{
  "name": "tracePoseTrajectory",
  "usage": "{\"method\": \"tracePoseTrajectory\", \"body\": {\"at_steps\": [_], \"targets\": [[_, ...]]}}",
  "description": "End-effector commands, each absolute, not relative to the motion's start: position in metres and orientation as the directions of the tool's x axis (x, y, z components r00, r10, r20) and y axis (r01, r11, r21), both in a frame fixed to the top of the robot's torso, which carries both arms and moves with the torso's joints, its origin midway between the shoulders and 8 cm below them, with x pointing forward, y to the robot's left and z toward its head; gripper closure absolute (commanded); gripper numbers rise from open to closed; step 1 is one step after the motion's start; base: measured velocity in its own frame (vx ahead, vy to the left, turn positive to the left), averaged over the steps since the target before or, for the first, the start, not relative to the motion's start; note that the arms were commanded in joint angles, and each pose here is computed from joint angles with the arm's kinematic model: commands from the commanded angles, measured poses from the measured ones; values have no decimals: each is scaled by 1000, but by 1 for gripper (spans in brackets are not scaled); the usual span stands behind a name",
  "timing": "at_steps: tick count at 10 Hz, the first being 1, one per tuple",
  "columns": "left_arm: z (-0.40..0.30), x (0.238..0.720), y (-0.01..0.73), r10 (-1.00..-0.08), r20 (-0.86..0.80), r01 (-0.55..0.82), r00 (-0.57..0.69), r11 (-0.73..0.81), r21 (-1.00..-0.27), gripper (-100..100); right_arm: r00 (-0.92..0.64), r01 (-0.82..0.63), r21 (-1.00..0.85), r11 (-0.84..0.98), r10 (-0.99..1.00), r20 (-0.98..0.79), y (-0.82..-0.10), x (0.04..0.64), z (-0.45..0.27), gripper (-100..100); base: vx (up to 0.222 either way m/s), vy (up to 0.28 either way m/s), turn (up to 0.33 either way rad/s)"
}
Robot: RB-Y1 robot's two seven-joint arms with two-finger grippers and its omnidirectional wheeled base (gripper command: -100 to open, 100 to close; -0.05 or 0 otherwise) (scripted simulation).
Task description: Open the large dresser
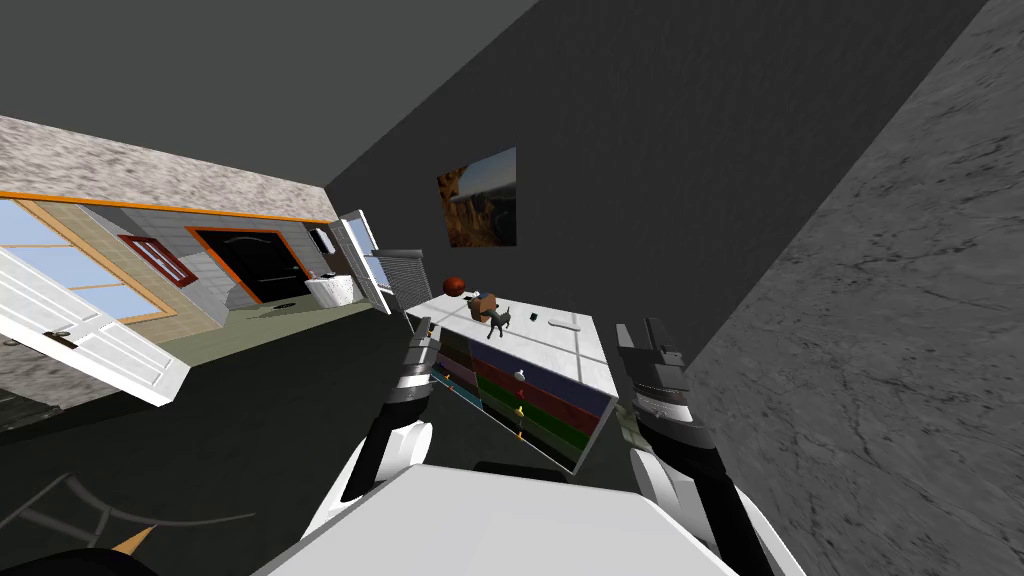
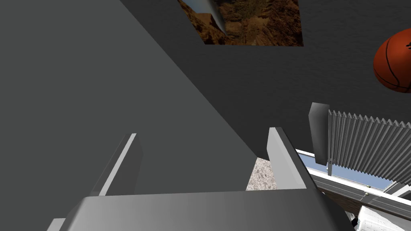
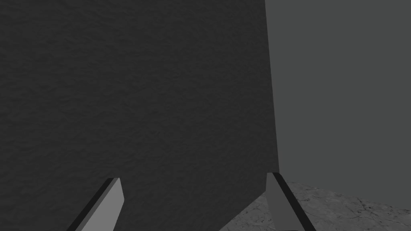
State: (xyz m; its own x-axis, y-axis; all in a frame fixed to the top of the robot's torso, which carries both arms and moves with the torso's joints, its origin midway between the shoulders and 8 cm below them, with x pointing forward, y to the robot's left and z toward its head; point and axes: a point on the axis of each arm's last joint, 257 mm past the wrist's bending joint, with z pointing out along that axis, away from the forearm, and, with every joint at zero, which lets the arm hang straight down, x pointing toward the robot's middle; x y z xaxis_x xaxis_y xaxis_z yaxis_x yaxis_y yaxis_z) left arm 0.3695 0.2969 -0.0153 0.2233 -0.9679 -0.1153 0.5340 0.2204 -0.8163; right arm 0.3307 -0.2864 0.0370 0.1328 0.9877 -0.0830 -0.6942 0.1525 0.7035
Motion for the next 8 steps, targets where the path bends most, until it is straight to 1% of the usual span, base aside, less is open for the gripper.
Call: {"method": "tracePoseTrajectory", "body": {"at_steps": [1, 8], "targets": [[-15, 369, 297, -968, -115, 534, 223, 220, -816, 0, 133, -694, 703, 153, 988, -83, -286, 331, 37, 0, 0, 0, 0], [-15, 369, 297, -968, -115, 534, 223, 220, -816, 0, 133, -694, 703, 153, 988, -83, -286, 331, 37, 0, 0, 0, 0]]}}
